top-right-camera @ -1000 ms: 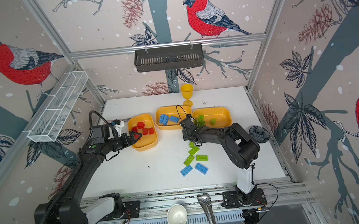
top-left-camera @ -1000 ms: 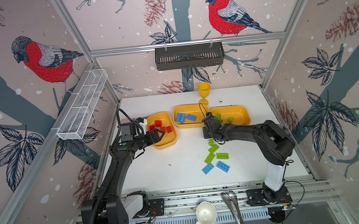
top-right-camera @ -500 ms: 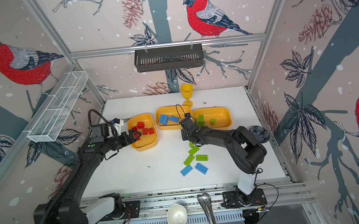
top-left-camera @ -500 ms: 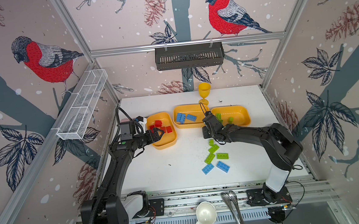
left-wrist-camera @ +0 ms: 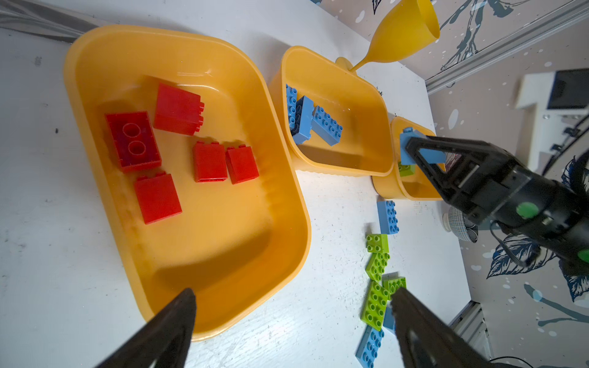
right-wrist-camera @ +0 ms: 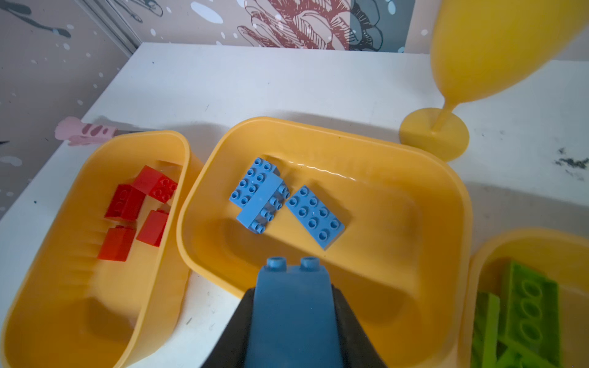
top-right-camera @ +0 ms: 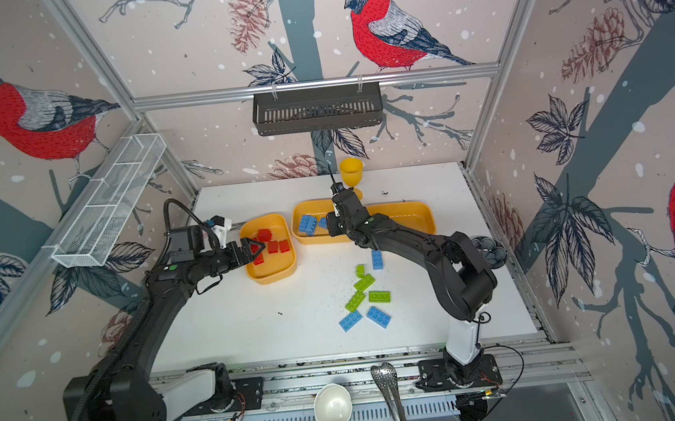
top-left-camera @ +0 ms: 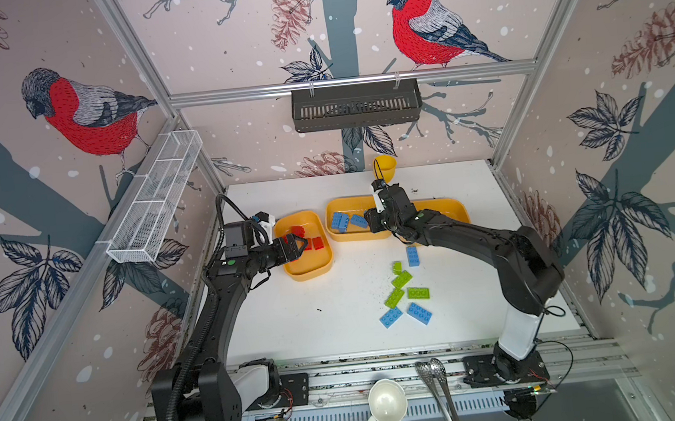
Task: Sort the legos into containers by color
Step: 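Carry the blue brick with the right gripper and drop it into the middle bin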
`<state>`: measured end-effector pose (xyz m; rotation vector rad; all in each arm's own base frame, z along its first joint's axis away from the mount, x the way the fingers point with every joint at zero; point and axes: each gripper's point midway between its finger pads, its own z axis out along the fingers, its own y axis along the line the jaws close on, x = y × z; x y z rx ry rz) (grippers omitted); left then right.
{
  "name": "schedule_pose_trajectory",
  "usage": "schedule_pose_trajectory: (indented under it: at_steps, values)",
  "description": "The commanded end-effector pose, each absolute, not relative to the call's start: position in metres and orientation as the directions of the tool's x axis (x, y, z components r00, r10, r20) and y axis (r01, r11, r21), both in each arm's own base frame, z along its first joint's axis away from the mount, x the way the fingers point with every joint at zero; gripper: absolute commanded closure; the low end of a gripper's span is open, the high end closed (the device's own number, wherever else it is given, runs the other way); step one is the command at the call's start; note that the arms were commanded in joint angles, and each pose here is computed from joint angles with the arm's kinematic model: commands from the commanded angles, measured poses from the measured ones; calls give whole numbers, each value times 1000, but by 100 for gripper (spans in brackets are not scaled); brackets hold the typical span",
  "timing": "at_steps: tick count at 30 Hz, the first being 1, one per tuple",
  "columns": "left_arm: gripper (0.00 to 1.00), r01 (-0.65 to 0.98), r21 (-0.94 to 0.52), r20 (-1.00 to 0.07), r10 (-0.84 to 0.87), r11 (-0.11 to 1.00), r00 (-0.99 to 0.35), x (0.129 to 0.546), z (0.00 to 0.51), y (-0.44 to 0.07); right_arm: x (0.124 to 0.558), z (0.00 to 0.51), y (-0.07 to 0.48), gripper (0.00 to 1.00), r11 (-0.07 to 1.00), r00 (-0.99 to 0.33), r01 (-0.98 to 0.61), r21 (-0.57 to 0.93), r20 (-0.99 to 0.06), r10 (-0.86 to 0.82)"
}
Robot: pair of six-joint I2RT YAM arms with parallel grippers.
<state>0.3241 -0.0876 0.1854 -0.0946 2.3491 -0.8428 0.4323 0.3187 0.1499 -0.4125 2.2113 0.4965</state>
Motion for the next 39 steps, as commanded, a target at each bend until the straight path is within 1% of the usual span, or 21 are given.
schedule_pose_trajectory:
  at_steps: [1,5,13,17,21,24,25,28,31,37,39]
  values:
    - [5,147,-594,-543,-259,791,-799,324,188,-88,438,138,333,71,785,-543,-607,125,-786,-295]
    - [5,140,-584,-546,-260,800,-796,321,186,-86,456,117,331,71,735,-501,-675,65,-772,-392]
    - [5,138,-569,-544,-246,810,-802,322,182,-84,485,88,316,71,712,-443,-698,-77,-735,-513]
    - [5,131,-570,-535,-245,811,-808,323,181,-83,494,80,316,71,690,-423,-717,-96,-727,-540]
    - [5,123,-569,-525,-244,813,-815,324,180,-83,506,74,315,69,690,-422,-713,-121,-713,-561]
    - [5,123,-571,-519,-241,811,-820,322,179,-84,511,70,319,65,681,-414,-718,-143,-699,-583]
    - [5,125,-570,-522,-240,812,-819,322,180,-84,513,70,320,62,679,-410,-720,-143,-701,-583]
    - [5,121,-567,-522,-241,815,-818,322,180,-83,515,73,323,47,675,-402,-725,-138,-710,-578]
    - [5,120,-567,-520,-241,815,-820,321,179,-83,514,83,325,40,671,-394,-729,-134,-719,-572]
    - [5,118,-572,-517,-245,812,-820,323,178,-83,492,113,325,31,671,-411,-739,-54,-753,-514]
    - [5,118,-575,-516,-246,810,-821,324,177,-84,481,125,320,29,687,-433,-726,-23,-762,-482]
